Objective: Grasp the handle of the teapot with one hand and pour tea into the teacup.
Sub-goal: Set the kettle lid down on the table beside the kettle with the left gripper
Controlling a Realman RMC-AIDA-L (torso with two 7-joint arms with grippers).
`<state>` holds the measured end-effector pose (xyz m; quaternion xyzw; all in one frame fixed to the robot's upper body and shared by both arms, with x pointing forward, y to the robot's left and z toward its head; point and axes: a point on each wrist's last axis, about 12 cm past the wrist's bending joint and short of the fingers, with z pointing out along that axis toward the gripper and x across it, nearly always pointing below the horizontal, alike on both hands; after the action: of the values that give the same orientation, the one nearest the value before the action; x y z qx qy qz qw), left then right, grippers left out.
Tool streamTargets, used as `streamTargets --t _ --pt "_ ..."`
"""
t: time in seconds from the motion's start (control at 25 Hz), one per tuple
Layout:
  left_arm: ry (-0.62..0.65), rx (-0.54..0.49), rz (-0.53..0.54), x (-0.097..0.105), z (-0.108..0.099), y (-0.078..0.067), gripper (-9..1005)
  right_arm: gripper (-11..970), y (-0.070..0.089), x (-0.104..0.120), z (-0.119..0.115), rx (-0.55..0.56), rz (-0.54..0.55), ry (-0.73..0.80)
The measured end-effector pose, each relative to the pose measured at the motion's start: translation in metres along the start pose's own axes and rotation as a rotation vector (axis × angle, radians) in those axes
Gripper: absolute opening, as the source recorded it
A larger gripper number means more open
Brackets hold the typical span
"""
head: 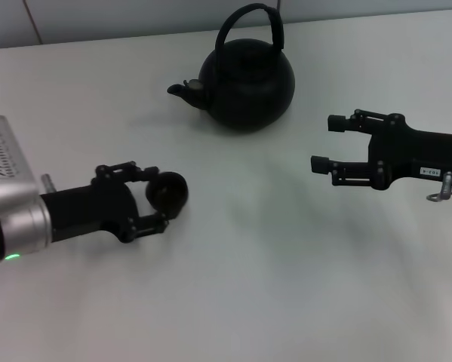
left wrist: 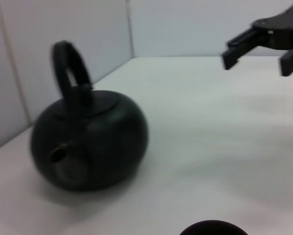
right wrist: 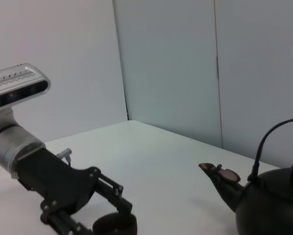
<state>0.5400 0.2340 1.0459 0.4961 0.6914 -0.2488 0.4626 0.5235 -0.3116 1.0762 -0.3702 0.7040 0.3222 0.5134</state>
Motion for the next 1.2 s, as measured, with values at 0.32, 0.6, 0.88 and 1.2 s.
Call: streamTargets --t 0.32,0.6,0.88,1.2 --pt "0.025 0.033 0.086 -0.007 0.027 -0.012 723 822 0.0 0.001 -0.002 0.004 0.002 0.001" --pt "0.05 0.027 0.121 -0.007 0.036 -0.016 728 823 0.0 0.001 -0.002 0.004 0.001 0.002" --pt "0.054 0.026 0.152 -0.008 0.037 -0.016 733 823 0.0 0.001 -0.002 0.003 0.001 0.002" --pt "0.051 0.027 0.159 -0.009 0.038 -0.017 738 822 0.0 0.001 -0.001 0.003 0.001 0.003"
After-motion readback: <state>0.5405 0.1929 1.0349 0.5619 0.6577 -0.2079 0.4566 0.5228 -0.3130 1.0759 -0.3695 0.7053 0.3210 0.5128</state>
